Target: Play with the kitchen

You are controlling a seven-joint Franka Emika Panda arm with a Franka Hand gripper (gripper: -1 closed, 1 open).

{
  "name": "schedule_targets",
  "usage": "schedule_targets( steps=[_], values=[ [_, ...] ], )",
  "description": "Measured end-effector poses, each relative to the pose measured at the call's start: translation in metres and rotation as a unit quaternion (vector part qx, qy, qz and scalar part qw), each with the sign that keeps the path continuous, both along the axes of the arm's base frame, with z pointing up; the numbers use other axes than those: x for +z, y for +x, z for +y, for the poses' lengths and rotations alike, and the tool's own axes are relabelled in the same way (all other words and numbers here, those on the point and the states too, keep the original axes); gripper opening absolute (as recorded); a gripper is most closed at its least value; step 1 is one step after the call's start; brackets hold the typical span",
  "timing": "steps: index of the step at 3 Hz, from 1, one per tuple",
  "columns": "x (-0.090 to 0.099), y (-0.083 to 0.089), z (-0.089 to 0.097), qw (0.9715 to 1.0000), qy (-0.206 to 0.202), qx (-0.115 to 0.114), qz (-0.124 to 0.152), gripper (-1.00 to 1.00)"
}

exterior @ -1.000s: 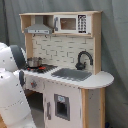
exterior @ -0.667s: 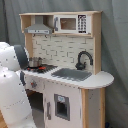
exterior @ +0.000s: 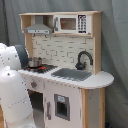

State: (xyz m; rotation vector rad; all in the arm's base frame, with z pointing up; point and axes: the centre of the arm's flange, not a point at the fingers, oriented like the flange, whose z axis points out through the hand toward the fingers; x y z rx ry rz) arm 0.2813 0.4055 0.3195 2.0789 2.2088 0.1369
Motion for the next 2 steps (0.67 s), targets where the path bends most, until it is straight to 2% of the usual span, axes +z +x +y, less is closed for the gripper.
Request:
schedule_targets(
  steps=[2],
  values=[
    [0.009,-0.035,0.04,0.9986,0.034,-0.036,-0.017,-1.0]
  ],
)
